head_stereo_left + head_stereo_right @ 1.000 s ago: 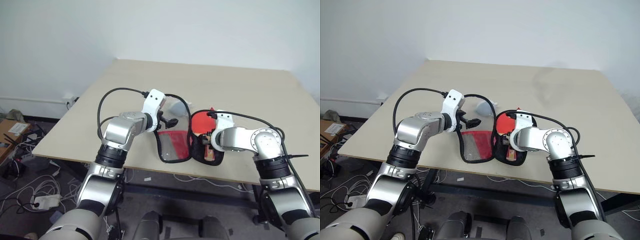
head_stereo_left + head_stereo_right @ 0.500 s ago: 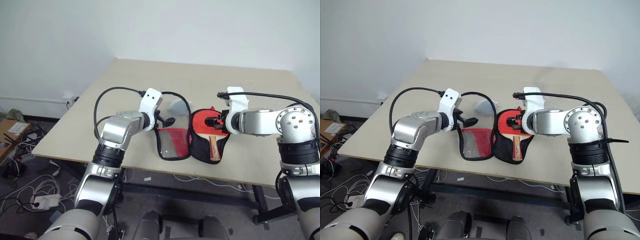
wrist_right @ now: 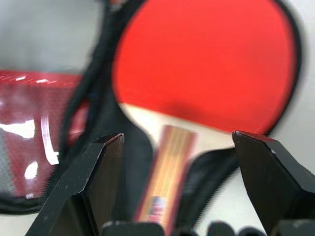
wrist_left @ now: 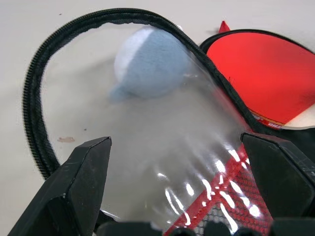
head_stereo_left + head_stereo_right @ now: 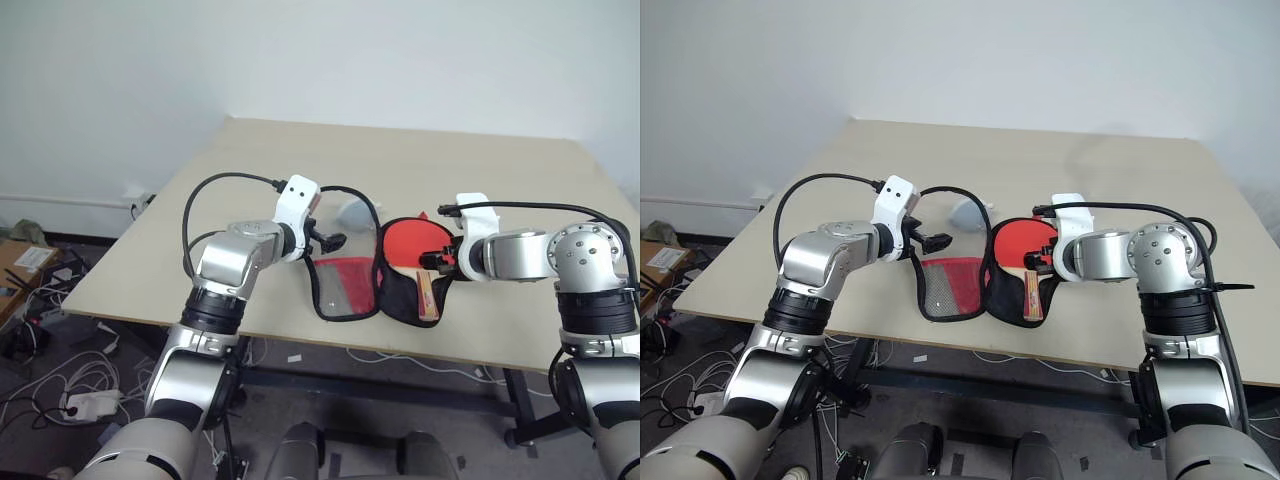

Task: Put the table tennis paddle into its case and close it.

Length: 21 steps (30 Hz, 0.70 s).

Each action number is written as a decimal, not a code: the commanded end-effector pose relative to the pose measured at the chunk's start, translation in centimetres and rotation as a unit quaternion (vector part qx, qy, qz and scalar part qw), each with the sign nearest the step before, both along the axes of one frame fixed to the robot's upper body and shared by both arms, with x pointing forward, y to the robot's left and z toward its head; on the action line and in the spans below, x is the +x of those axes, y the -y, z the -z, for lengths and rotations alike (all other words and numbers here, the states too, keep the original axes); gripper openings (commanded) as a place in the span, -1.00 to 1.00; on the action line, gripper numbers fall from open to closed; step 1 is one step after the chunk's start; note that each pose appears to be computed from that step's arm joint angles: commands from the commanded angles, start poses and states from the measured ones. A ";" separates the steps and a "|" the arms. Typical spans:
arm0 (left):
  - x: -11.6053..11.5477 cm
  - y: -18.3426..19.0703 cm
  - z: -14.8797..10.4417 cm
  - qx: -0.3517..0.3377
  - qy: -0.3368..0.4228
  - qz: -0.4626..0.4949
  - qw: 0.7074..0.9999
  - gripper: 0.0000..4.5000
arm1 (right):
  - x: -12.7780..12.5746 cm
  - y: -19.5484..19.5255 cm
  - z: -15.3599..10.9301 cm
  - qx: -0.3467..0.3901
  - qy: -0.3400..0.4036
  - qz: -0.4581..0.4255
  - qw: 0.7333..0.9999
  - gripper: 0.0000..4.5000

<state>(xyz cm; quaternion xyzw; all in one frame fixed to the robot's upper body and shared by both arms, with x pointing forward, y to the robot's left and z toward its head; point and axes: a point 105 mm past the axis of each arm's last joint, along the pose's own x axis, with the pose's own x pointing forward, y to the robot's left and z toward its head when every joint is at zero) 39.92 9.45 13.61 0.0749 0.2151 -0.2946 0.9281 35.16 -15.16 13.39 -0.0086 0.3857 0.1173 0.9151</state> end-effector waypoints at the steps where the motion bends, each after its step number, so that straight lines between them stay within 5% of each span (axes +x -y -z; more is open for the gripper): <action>1: 0.9 -1.7 -2.4 0.000 0.034 -0.017 0.999 1.00 | 0.3 2.0 -1.1 -0.022 0.034 0.003 0.999 0.70; 11: 3.1 -8.3 -3.8 0.030 0.050 -0.098 0.993 1.00 | -0.2 6.9 1.7 -0.097 0.045 -0.045 0.993 0.70; 21: 3.8 -9.3 -1.3 0.036 0.019 -0.117 0.992 1.00 | -0.1 5.3 3.6 -0.060 0.028 -0.057 0.996 0.70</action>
